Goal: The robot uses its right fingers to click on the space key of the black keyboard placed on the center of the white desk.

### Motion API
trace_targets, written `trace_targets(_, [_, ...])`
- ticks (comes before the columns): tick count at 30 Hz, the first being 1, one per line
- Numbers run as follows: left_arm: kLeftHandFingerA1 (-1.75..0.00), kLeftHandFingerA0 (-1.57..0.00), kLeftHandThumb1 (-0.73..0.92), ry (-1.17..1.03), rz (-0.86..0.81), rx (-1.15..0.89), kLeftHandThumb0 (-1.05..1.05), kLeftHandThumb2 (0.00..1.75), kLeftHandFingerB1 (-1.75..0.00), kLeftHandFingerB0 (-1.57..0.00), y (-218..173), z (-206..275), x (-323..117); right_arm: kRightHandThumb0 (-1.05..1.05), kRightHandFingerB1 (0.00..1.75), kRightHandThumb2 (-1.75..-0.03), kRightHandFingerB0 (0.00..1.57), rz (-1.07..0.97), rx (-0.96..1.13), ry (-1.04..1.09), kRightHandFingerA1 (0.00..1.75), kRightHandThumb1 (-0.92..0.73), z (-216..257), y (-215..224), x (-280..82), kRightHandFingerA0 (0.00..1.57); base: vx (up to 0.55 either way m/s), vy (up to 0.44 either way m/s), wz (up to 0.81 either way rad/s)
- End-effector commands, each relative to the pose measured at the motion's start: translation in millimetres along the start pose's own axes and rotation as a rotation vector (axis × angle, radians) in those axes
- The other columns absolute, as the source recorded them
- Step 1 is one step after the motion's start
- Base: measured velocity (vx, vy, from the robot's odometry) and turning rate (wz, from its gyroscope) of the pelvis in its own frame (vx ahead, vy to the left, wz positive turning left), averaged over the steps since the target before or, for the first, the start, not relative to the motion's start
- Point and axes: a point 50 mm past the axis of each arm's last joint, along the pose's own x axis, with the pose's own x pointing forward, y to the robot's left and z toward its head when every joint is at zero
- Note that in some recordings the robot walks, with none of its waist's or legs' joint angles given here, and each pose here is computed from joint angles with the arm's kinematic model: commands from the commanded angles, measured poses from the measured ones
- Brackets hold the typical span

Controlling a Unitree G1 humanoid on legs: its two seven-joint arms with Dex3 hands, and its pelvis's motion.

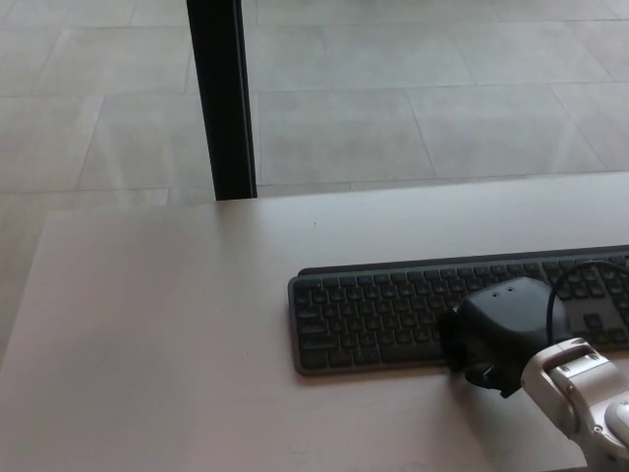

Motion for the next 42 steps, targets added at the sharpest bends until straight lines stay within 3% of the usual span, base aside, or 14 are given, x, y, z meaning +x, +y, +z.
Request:
trace_targets(1, [-0.72, -0.64, 0.42, -0.027, 0.010, -0.005, -0.33, 0.84, -0.66, -0.58, 3, 3, 0, -0.39, 0.67, -0.61, 0.90, 0.048, 0.019, 0.018, 1.63, -0.53, -3, 6, -3, 0.88, 0.00, 0.000, 0.00])
trace_targets(3, [-0.71, -0.62, 0.43, -0.024, 0.012, 0.006, -0.36, 0.84, -0.65, -0.58, 3, 3, 0, -0.39, 0.65, -0.61, 0.91, 0.052, 0.016, 0.023, 1.62, -0.53, -3, 5, -3, 0.87, 0.00, 0.000, 0.00])
trace_targets(4, [-0.61, -0.66, 0.56, -0.023, 0.014, 0.008, -0.34, 0.55, -0.54, -0.67, 3, 3, 0, -0.39, 0.66, -0.61, 0.91, 0.046, 0.017, 0.022, 1.62, -0.52, -3, 4, -2, 0.88, 0.00, 0.000, 0.00])
trace_targets(11, [-0.61, -0.68, 0.54, -0.019, 0.017, -0.005, -0.32, 0.55, -0.55, -0.69, 4, 1, -1, -0.40, 0.62, -0.57, 0.89, 0.058, 0.011, 0.030, 1.60, -0.56, -4, -3, 3, 0.87, 0.00, 0.000, 0.00])
trace_targets(12, [-0.70, -0.61, 0.43, -0.014, 0.015, -0.001, -0.37, 0.83, -0.65, -0.60, 4, 1, -1, -0.39, 0.63, -0.57, 0.88, 0.061, 0.009, 0.036, 1.60, -0.58, -5, -4, 4, 0.86, 0.00, 0.000, 0.00])
trace_targets(16, [-0.71, -0.62, 0.43, -0.012, 0.015, -0.036, -0.33, 0.83, -0.65, -0.58, 5, 0, -1, -0.38, 0.62, -0.57, 0.88, 0.047, 0.021, 0.038, 1.59, -0.57, -6, -6, 5, 0.88, 0.00, 0.000, 0.00])
trace_targets(17, [-0.62, -0.66, 0.56, -0.010, 0.011, -0.031, -0.30, 0.55, -0.55, -0.68, 6, 0, -1, -0.39, 0.62, -0.57, 0.87, 0.053, 0.016, 0.043, 1.58, -0.58, -7, -7, 6, 0.87, 0.00, 0.000, 0.00])
trace_targets(37, [-0.63, -0.70, 0.55, -0.009, 0.019, -0.030, -0.30, 0.56, -0.56, -0.69, 5, -2, -1, -0.39, 0.59, -0.57, 0.87, -0.022, 0.022, 0.039, 1.62, -0.57, -8, -31, 19, 0.89, 0.00, 0.000, 0.00])
trace_targets(39, [-0.65, -0.70, 0.55, -0.017, 0.015, -0.042, -0.28, 0.56, -0.58, -0.71, 5, -1, -2, -0.39, 0.61, -0.57, 0.86, -0.031, 0.031, 0.039, 1.63, -0.57, -9, -35, 19, 0.87, 0.00, 0.000, 0.00])
trace_targets(40, [-0.65, -0.72, 0.55, -0.015, 0.017, -0.040, -0.29, 0.56, -0.57, -0.71, 4, -1, -1, -0.39, 0.71, -0.58, 0.86, -0.035, 0.026, 0.041, 1.65, -0.59, -10, -36, 19, 0.86, 0.00, 0.000, 0.00])
trace_targets(42, [-0.64, -0.74, 0.55, -0.013, 0.017, 0.003, -0.31, 0.55, -0.56, -0.71, 5, -1, -1, -0.40, 0.62, -0.58, 0.87, -0.033, 0.031, 0.046, 1.61, -0.59, -11, -35, 18, 0.88, 0.00, 0.000, 0.00])
